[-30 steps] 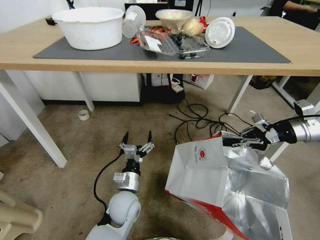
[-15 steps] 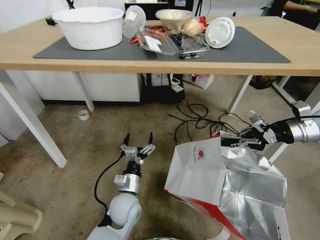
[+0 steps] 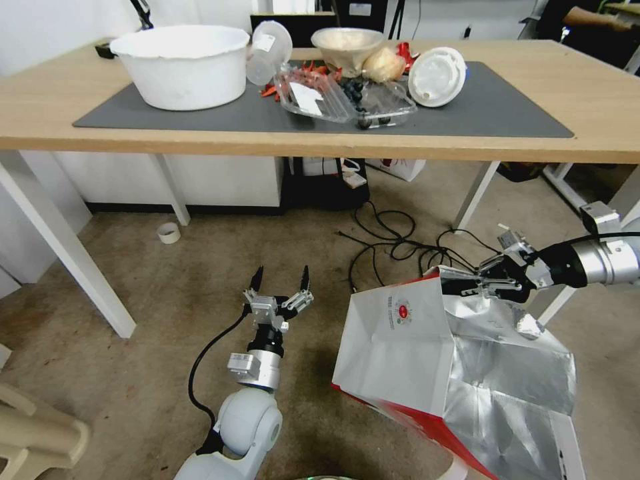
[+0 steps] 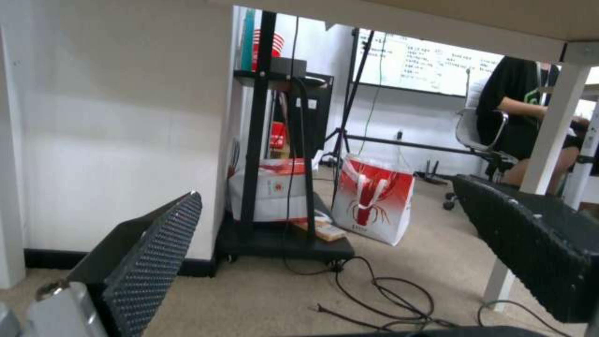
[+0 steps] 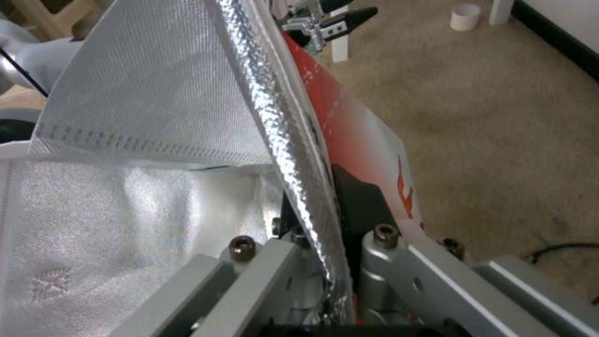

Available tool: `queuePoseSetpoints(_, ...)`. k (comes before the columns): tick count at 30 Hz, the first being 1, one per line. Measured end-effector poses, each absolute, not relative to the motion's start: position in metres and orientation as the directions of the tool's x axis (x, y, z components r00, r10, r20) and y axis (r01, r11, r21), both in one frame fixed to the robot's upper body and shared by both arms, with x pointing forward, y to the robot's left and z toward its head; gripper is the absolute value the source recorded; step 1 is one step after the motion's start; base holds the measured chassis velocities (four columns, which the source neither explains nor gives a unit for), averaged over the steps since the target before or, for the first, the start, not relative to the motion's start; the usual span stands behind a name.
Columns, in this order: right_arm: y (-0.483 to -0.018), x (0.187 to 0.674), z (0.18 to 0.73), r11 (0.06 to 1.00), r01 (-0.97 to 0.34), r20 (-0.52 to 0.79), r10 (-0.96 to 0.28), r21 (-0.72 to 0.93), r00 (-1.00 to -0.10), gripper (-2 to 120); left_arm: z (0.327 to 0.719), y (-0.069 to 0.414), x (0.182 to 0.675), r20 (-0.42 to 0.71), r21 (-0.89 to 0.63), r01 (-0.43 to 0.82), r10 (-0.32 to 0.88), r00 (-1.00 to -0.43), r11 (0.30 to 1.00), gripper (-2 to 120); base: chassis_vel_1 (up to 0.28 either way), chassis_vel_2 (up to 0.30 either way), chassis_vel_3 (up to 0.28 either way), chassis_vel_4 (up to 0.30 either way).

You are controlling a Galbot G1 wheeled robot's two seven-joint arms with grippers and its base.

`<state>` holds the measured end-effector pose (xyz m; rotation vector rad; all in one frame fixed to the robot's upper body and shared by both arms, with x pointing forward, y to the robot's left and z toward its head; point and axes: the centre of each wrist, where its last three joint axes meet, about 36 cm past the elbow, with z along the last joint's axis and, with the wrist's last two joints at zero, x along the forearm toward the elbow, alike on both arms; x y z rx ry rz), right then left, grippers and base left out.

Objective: Pick up the food delivery bag from the floor and place it on the table.

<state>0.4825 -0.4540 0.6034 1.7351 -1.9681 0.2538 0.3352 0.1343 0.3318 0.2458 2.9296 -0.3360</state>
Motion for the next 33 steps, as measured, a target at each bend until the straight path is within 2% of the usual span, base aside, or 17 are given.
queuePoseSetpoints(33,-0.4534,0.4816,0.605,0.161,-0.97,0.485,-0.873,0.179,-0.055,0,0.3304,0.1337,0.3279,-0.182,-0.205,0.186,0.149,-0.972,0.961,100,0.0,0.0,0.0,0.0)
